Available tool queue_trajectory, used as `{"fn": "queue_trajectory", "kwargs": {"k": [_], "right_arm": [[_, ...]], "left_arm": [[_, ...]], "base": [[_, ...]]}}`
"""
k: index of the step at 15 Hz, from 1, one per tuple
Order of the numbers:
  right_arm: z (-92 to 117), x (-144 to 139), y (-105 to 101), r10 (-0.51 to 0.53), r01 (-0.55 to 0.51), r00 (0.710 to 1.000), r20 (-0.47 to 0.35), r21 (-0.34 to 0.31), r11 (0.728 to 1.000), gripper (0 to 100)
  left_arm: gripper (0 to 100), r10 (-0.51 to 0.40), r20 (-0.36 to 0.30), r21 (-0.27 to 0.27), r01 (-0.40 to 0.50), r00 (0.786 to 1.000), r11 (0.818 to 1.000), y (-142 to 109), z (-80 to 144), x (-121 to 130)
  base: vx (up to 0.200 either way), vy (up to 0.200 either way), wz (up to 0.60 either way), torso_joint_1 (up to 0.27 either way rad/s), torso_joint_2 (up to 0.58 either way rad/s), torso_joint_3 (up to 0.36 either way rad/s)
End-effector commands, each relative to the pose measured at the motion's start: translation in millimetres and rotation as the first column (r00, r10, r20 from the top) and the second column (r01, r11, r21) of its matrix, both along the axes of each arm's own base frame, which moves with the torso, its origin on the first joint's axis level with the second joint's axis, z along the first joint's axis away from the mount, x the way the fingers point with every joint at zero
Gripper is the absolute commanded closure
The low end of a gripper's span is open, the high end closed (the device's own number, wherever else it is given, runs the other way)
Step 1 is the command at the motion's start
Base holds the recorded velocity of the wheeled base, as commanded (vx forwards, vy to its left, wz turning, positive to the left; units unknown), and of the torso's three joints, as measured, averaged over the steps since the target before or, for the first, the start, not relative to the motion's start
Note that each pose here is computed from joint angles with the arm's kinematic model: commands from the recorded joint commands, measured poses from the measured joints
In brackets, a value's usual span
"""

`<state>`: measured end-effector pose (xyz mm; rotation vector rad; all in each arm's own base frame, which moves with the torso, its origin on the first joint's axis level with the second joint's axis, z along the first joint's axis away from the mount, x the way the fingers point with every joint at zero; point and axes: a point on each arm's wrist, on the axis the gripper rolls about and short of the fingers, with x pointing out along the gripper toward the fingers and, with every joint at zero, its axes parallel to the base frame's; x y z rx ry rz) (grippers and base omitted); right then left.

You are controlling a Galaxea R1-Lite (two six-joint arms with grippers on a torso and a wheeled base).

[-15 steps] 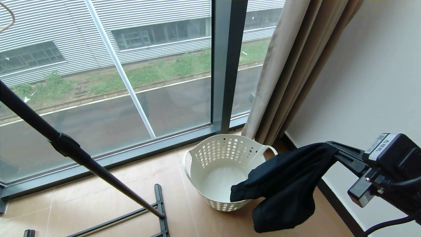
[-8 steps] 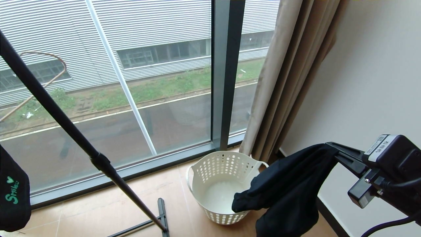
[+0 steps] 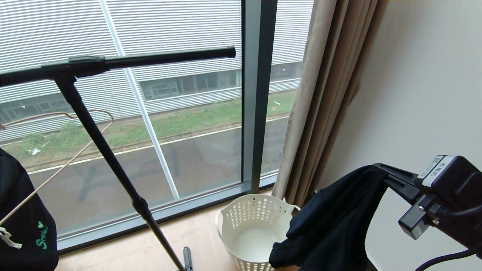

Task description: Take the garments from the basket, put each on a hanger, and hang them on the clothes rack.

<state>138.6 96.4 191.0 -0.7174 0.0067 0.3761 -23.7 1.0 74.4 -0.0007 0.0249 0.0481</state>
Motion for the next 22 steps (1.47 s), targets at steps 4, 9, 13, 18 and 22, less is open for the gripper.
{"fn": "queue_trajectory", "kwargs": {"k": [4,9,13,18,22], "right_arm": [[-1.0,0.6,0.5,0.0,0.0,1.0,-0.004,-0.004,1.0,100],[-1.4,0.5,0.4,0.0,0.0,1.0,-0.005,-0.005,1.0,100],[-2.9,0.0,0.1,0.0,0.0,1.0,-0.009,-0.007,1.0,100],[-2.9,0.0,0.1,0.0,0.0,1.0,-0.009,-0.007,1.0,100],[-8.2,6.3,-2.7,-0.034,0.033,0.999,-0.027,-0.022,0.999,100]], "left_arm": [[0,0.001,-0.001,-0.002,-0.001,1.0,1.0,0.0,0.0,0.1],[0,0.0,-0.001,-0.002,0.0,1.0,1.0,0.0,0.0,0.1],[0,0.001,-0.001,-0.002,-0.001,1.0,1.0,0.0,0.0,0.1],[0,0.001,-0.001,-0.005,-0.001,1.0,1.0,0.0,0.0,0.1],[0,0.001,0.001,-0.005,-0.001,1.0,1.0,0.0,0.5,0.0]], "base": [[0.0,0.0,0.0,0.256,-0.59,-0.124],[0.0,0.0,0.0,0.212,-0.47,-0.07],[0.0,0.0,0.0,0.179,-0.37,-0.157],[0.0,0.0,0.0,0.086,-0.18,-0.094],[0.0,0.0,0.6,0.007,-0.01,0.001]]}}
